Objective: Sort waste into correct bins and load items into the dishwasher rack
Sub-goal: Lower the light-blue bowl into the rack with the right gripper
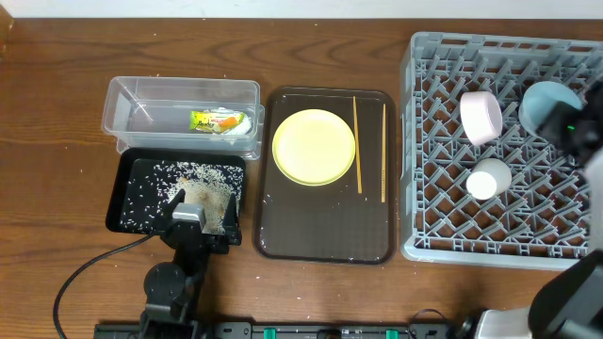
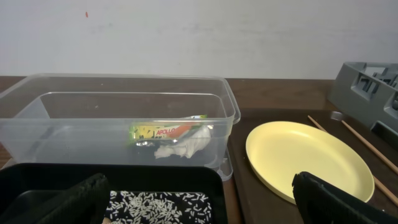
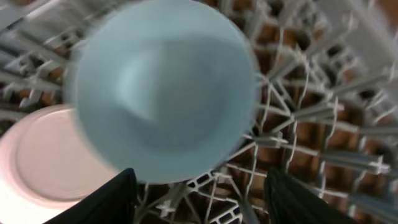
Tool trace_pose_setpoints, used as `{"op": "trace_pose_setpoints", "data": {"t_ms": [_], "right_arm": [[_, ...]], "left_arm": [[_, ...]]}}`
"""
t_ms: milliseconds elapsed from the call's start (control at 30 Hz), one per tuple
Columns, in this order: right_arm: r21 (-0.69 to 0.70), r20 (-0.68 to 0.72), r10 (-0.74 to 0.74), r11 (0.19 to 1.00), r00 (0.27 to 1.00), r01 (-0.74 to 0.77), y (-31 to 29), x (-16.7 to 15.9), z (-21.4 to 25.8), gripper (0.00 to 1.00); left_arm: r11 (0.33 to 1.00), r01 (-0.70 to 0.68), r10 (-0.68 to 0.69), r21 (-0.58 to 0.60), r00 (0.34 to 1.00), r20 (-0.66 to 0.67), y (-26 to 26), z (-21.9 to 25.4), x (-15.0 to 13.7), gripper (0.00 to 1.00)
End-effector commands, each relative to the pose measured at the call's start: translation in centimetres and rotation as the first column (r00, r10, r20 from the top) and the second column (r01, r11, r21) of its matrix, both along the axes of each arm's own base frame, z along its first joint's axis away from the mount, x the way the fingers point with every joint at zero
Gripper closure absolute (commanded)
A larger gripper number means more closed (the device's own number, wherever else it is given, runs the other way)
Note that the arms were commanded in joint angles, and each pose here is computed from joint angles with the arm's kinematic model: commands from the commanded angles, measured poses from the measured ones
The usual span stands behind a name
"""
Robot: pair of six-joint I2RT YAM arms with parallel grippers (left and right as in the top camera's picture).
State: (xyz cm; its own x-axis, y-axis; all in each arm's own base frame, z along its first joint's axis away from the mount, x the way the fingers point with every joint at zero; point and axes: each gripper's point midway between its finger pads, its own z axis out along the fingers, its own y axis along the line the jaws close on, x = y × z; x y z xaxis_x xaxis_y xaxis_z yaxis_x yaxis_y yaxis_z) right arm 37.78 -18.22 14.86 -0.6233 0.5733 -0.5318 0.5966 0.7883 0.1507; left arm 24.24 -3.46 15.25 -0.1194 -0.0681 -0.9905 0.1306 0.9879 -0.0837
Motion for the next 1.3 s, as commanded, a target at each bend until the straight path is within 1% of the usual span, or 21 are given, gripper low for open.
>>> {"op": "trace_pose_setpoints", "data": {"t_ms": [0, 100, 200, 233, 267, 300, 367, 467, 600, 733, 800, 900, 967, 1100, 1167, 1267], "right_arm": [[0.248, 0.052, -0.004, 0.969, 0.999, -0.009, 1.3, 0.7, -1.8, 0.37], [0.287, 0.020, -0.047, 0.957, 0.999, 0.039, 0.5, 0.6, -3.7, 0.36], [0.309, 0.013, -0.044, 0.950, 0.999, 0.038, 0.4, 1.3, -5.2, 0.36], [0.325, 0.015, -0.040, 0.945, 0.999, 0.033, 0.5, 1.6, -5.7, 0.38], [0.340, 0.013, -0.042, 0.940, 0.999, 0.035, 0.7, 1.7, -6.0, 0.46], [0.356, 0.005, -0.054, 0.933, 0.999, 0.049, 0.8, 1.7, -6.3, 0.57], [0.357, 0.005, -0.060, 0.932, 0.998, 0.054, 0.7, 1.7, -6.3, 0.77], [0.337, 0.030, -0.067, 0.940, 0.997, 0.053, 0.4, 1.6, -4.7, 0.98], [0.240, 0.065, -0.101, 0.967, 0.993, 0.082, -0.4, 0.5, -1.1, 0.99], [0.031, 0.097, -0.138, 0.990, 0.986, 0.136, -1.5, -1.5, 3.8, 0.99], [-0.092, 0.115, -0.179, 0.977, 0.977, 0.190, -1.9, -2.7, 6.4, 0.99], [-0.236, 0.136, -0.210, 0.942, 0.968, 0.238, -1.6, -3.6, 9.0, 0.99], [-0.359, 0.133, -0.247, 0.891, 0.960, 0.279, -1.5, -4.1, 10.3, 0.99], [-0.584, 0.144, -0.305, 0.742, 0.941, 0.330, -0.6, -4.1, 12.6, 0.99], [-0.689, 0.144, -0.313, 0.649, 0.939, 0.322, 0.1, -3.5, 13.7, 0.99], [-0.787, 0.113, -0.330, 0.545, 0.937, 0.287, 0.4, -2.6, 13.9, 0.99]], "left_arm": [[1.000, -0.004, 0.005, 0.024, 0.999, -0.040, 0.2, -1.5, 0.0, 0.04], [1.000, -0.005, 0.006, 0.024, 0.999, -0.040, 0.2, -1.5, 0.0, 0.04], [1.000, -0.005, 0.005, 0.023, 0.999, -0.040, 0.2, -1.5, 0.0, 0.04], [1.000, -0.005, 0.005, 0.023, 0.999, -0.040, 0.2, -1.5, 0.0, 0.04], [1.000, -0.005, 0.006, 0.023, 0.999, -0.040, 0.2, -1.5, 0.0, 0.04], [1.000, -0.004, 0.005, 0.024, 0.999, -0.040, 0.2, -1.5, 0.0, 0.04], [1.000, -0.004, 0.005, 0.024, 0.999, -0.040, 0.2, -1.5, 0.0, 0.04], [1.000, -0.005, 0.006, 0.023, 0.999, -0.040, 0.2, -1.5, 0.0, 0.04], [1.000, -0.005, 0.006, 0.023, 0.999, -0.040, 0.2, -1.5, 0.0, 0.04], [1.000, -0.005, 0.005, 0.023, 0.999, -0.040, 0.2, -1.5, 0.0, 0.04], [1.000, -0.005, 0.006, 0.023, 0.999, -0.040, 0.2, -1.5, 0.0, 0.04], [1.000, -0.005, 0.006, 0.023, 0.999, -0.040, 0.2, -1.5, 0.0, 0.04], [1.000, -0.005, 0.006, 0.024, 0.999, -0.040, 0.2, -1.5, 0.0, 0.04], [1.000, -0.005, 0.005, 0.023, 0.999, -0.040, 0.2, -1.5, 0.0, 0.04], [1.000, -0.005, 0.006, 0.023, 0.999, -0.040, 0.2, -1.5, 0.0, 0.04], [1.000, -0.005, 0.006, 0.023, 0.999, -0.040, 0.2, -1.5, 0.0, 0.04]]}}
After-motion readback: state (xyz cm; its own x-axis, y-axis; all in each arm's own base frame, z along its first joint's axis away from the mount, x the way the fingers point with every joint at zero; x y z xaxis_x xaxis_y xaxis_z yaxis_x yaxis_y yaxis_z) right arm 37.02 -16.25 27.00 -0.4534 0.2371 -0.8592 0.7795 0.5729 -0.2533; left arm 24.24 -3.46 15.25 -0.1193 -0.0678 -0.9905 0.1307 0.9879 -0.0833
